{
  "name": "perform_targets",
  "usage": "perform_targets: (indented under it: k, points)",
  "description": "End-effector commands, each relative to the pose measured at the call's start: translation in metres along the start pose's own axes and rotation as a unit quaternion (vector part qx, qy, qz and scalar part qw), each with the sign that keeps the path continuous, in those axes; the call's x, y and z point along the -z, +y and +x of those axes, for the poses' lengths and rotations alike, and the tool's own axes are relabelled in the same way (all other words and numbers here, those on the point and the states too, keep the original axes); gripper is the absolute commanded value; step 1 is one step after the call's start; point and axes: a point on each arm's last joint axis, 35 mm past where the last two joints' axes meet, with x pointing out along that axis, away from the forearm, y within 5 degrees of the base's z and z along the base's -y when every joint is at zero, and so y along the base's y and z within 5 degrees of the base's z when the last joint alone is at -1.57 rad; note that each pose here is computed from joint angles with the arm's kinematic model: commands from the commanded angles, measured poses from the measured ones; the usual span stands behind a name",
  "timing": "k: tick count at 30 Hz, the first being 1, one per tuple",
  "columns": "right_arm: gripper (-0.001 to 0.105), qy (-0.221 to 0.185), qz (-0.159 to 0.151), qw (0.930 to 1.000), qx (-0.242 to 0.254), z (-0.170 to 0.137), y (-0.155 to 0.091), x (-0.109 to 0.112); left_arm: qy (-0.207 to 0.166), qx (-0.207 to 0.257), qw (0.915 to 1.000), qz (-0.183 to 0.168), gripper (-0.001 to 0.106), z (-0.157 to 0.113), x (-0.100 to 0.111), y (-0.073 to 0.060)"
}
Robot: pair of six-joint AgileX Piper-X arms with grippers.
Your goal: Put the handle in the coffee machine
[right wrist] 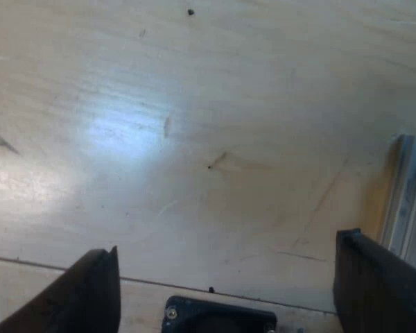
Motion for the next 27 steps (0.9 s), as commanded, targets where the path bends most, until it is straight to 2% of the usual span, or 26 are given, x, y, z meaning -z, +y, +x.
perform_targets:
  k: [1, 3, 7, 9, 11, 15, 17, 21, 27]
  points:
    - [0.065, 0.007, -0.030, 0.9995, -0.003, 0.001, 0.001, -0.007, 0.024, 0.018, 0.9991, 0.031, 0.053, 0.002, -0.002, 0.001]
    - [0.065, 0.004, -0.040, 0.9992, -0.005, 0.004, 0.002, -0.013, 0.036, 0.026, 0.9985, 0.033, 0.053, 0.005, -0.002, 0.004]
    - [0.065, -0.003, -0.064, 0.9979, -0.010, 0.009, 0.007, -0.024, 0.040, 0.079, 0.9960, 0.012, 0.053, 0.008, -0.003, 0.004]
    - [0.065, -0.004, -0.076, 0.9970, -0.013, 0.011, 0.010, -0.028, 0.040, 0.080, 0.9957, 0.020, 0.053, 0.008, -0.003, 0.004]
    - [0.065, -0.008, -0.077, 0.9968, -0.017, 0.014, 0.015, -0.034, 0.040, 0.077, 0.9948, 0.054, 0.053, 0.008, -0.003, 0.004]
    - [0.065, -0.014, -0.060, 0.9979, -0.021, 0.016, 0.021, -0.040, 0.046, 0.061, 0.9933, 0.086, 0.053, 0.008, -0.002, 0.005]
    - [0.065, -0.024, -0.068, 0.9970, -0.028, 0.020, 0.033, -0.050, 0.048, 0.067, 0.9894, 0.120, 0.053, 0.009, -0.002, 0.005]
    - [0.065, -0.023, -0.078, 0.9965, -0.016, 0.025, 0.044, -0.058, 0.073, 0.088, 0.9823, 0.149, 0.053, 0.014, -0.004, 0.003]
    - [0.065, -0.014, -0.092, 0.9955, -0.016, 0.039, 0.064, -0.074, 0.084, 0.113, 0.9748, 0.173, 0.053, 0.022, -0.009, 0.003]
